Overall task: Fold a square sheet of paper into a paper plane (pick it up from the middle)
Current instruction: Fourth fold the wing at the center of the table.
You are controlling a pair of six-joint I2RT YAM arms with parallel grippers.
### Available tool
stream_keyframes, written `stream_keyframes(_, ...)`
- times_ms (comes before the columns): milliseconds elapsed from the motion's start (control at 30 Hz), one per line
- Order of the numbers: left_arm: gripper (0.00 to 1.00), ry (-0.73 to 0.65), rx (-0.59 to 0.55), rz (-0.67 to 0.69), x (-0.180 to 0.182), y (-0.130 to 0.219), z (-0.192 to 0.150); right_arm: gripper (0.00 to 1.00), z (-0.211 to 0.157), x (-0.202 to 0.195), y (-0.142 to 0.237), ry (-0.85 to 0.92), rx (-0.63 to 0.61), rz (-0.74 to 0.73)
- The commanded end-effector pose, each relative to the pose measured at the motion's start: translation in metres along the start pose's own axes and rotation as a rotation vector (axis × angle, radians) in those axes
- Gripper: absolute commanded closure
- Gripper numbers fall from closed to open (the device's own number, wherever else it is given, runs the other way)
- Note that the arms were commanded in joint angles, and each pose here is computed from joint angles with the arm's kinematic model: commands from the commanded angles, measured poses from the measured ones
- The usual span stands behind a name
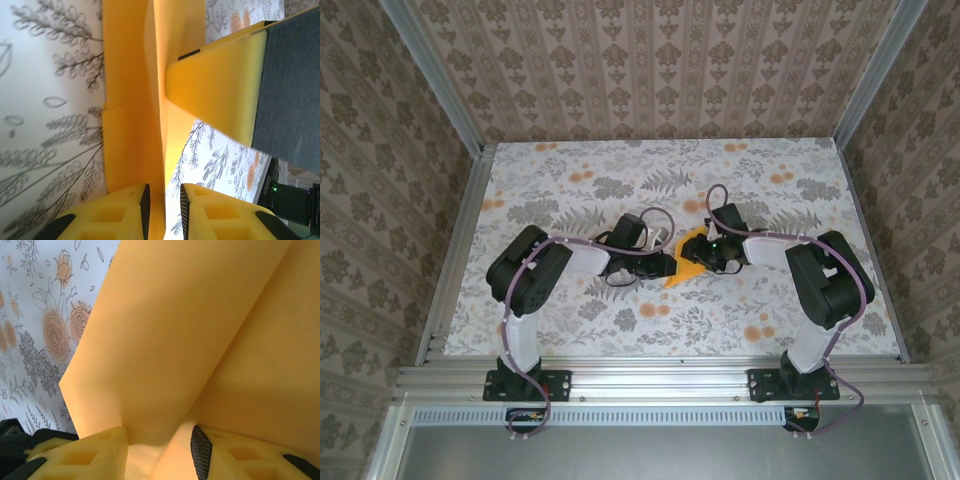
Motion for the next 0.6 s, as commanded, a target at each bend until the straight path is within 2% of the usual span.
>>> stream_keyframes(0,0.75,0.007,-0.060,0.028,-0.002,0.014,0.002,0.57,-0.023,-0.054,-0.014,-0.108,0.061,-0.281)
stream_keyframes(233,0.74,-0.007,-0.136,0.027,-0.012,0.028,-0.003,0.56,-0.025,-0.060,-0.016,-0.135,0.067,-0.313)
stream_keyframes(567,0.77,-0.047,-0.094,0.008,-0.023,0.011,-0.003,0.57,-0.028,-0.066,-0.020,-0.169,0.083,-0.352)
Point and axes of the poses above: each hand's point on the last joint's axis, 136 mm out from that joint toward the fingers, its own y axis back along the fingers, its own x axis along the line the jaws close on, z = x × y, the point moved 7 cm from there along y, back along the fingers
